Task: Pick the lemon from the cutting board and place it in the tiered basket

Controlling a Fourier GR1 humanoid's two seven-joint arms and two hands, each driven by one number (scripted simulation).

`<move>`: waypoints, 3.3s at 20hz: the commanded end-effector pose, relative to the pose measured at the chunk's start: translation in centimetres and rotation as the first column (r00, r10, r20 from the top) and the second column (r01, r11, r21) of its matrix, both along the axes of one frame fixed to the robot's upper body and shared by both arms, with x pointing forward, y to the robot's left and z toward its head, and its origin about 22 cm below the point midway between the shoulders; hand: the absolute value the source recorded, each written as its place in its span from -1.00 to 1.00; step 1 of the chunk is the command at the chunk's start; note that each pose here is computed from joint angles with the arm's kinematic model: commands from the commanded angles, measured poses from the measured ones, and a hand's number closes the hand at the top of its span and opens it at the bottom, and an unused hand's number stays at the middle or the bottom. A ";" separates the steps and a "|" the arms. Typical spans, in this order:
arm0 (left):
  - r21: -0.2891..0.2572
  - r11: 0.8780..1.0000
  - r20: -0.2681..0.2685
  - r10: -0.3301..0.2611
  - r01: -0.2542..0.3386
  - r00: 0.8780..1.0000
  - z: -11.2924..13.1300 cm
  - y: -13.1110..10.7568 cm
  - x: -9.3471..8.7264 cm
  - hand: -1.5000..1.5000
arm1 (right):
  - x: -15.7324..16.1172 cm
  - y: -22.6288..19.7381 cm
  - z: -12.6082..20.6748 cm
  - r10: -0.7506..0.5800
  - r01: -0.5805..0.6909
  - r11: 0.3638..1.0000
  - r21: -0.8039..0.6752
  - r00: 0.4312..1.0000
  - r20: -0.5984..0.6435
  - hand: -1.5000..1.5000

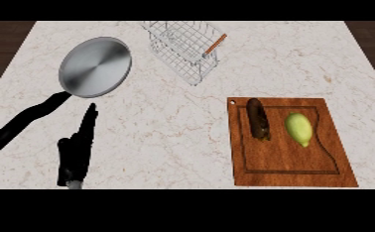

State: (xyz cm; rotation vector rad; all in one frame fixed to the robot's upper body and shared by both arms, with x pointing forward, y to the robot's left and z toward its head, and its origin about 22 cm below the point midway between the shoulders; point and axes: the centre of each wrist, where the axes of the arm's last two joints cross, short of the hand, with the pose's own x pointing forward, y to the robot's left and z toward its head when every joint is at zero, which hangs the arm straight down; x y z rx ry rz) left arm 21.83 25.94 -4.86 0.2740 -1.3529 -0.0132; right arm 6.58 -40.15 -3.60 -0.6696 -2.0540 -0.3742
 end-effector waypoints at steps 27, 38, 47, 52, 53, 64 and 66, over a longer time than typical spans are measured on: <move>-0.022 1.000 -0.053 0.003 -0.005 0.999 -1.4 -3.5 0.6 0.00 | 4.7 14.7 4.0 -0.421 0.132 0.869 -0.476 0.702 -0.574 -1.00; -0.009 1.000 -0.077 -0.014 0.014 0.997 -0.8 -0.6 -0.9 0.00 | 10.4 13.7 6.4 -0.422 0.078 0.865 -0.496 0.648 -0.633 -1.00; -0.013 1.000 -0.035 -0.001 0.001 0.999 0.6 0.6 -1.4 0.00 | 11.6 16.4 5.9 -0.387 0.013 0.884 -0.467 0.582 -0.715 -1.00; -0.020 1.000 -0.053 0.000 -0.002 0.999 -1.4 -1.5 -1.4 0.00 | 12.4 14.9 3.1 -0.375 -0.014 0.887 -0.461 0.560 -0.739 -1.00; 0.001 1.000 -0.043 -0.018 0.018 0.999 0.0 -1.7 0.7 0.00 | 11.2 15.0 4.9 -0.391 0.001 0.882 -0.472 0.560 -0.730 -1.00; -0.008 1.000 -0.044 -0.011 0.011 0.999 -1.3 -0.2 -1.2 0.00 | 15.0 14.2 3.9 -0.317 -0.059 0.916 -0.398 0.504 -0.803 -1.00; -0.014 1.000 -0.052 -0.003 0.002 0.999 -0.2 -1.3 -0.8 0.00 | 14.4 11.5 3.4 -0.316 -0.054 0.916 -0.397 0.511 -0.800 -1.00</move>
